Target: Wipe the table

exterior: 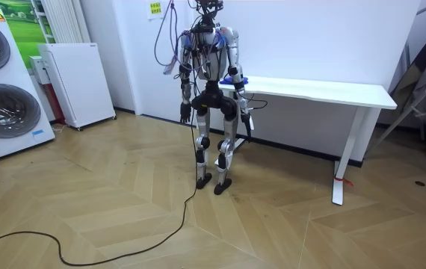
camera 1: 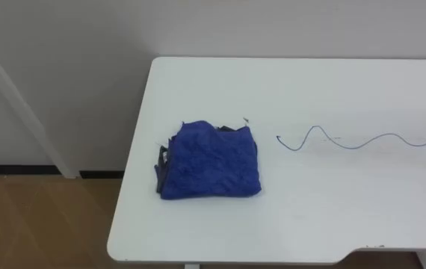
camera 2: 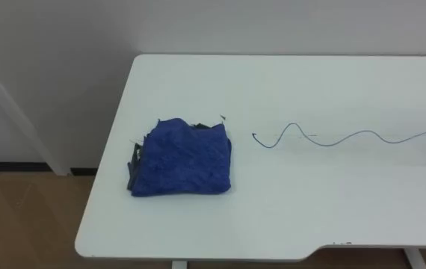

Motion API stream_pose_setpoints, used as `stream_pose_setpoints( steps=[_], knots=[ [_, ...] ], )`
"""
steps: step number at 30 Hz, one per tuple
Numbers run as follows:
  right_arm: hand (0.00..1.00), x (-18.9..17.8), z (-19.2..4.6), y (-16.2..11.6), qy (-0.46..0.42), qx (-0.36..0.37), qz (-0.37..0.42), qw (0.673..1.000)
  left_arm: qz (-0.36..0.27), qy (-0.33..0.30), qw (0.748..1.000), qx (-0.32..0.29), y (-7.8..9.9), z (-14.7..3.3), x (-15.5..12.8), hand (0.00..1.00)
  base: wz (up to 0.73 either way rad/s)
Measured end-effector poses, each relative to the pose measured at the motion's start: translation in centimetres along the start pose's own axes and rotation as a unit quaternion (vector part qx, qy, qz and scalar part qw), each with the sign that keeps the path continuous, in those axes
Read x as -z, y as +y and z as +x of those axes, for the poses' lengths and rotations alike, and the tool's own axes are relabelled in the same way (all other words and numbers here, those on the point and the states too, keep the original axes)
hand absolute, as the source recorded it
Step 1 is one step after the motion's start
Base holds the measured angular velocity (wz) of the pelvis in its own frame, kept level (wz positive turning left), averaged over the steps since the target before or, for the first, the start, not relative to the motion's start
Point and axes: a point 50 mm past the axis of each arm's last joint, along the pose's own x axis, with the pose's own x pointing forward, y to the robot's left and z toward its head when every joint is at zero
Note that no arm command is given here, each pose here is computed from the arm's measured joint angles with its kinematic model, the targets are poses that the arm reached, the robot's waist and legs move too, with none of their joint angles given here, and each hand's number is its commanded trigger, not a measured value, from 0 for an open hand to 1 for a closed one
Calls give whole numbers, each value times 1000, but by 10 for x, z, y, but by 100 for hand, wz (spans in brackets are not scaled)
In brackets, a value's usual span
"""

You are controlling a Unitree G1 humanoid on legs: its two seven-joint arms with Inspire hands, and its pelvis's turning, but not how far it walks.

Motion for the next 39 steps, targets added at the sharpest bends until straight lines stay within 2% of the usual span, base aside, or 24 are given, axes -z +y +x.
stream_pose_setpoints(
  steps=[12, 17, 21, 24, 27, 29, 30, 32, 33, 34, 35, 38, 39],
  knots=[
    [0, -2, 0, 1, -2, -14, -1, 1000, 7, -3, 1000, 4, -3, 0, -1, 0, 0],
    [0, -3, 0, 0, -4, -20, 6, 1000, -11, 7, 1000, 12, -5, 0, 3, 0, 0],
    [0, 2, 0, 3, 8, -25, 47, 999, -13, 13, 1000, 17, -5, 0, 4, 0, 0],
    [0, 11, 0, 4, 27, -22, 117, 992, -32, 20, 999, 12, -2, 0, 7, 0, 0],
    [0, 22, 0, 2, 51, -2, 244, 968, -58, 29, 998, 1, 5, 0, 11, 0, 0],
    [0, 32, -1, -4, 69, 16, 353, 933, -82, 43, 996, -9, 11, 0, 18, 0, -2],
    [0, 35, -1, -6, 75, 21, 378, 923, -90, 47, 995, -12, 13, 0, 20, 0, 0],
    [0, 49, -3, -17, 92, 53, 500, 859, -119, 56, 991, -28, 21, 0, 26, 0, -2],
    [0, 52, -3, -20, 94, 62, 528, 841, -128, 57, 990, -34, 24, 0, 27, 0, -6],
    [0, 55, -4, -29, 96, 83, 574, 809, -142, 61, 987, -46, 29, 0, 30, 0, -9],
    [0, 60, -6, -37, 102, 105, 605, 783, -143, 64, 986, -57, 33, -1, 32, 0, -11],
    [0, 64, -9, -58, 104, 151, 640, 746, -138, 57, 986, -75, 47, 0, 31, 0, -11],
    [0, 63, -9, -63, 101, 160, 643, 742, -137, 55, 986, -79, 50, 0, 30, 0, -6]
  ],
)
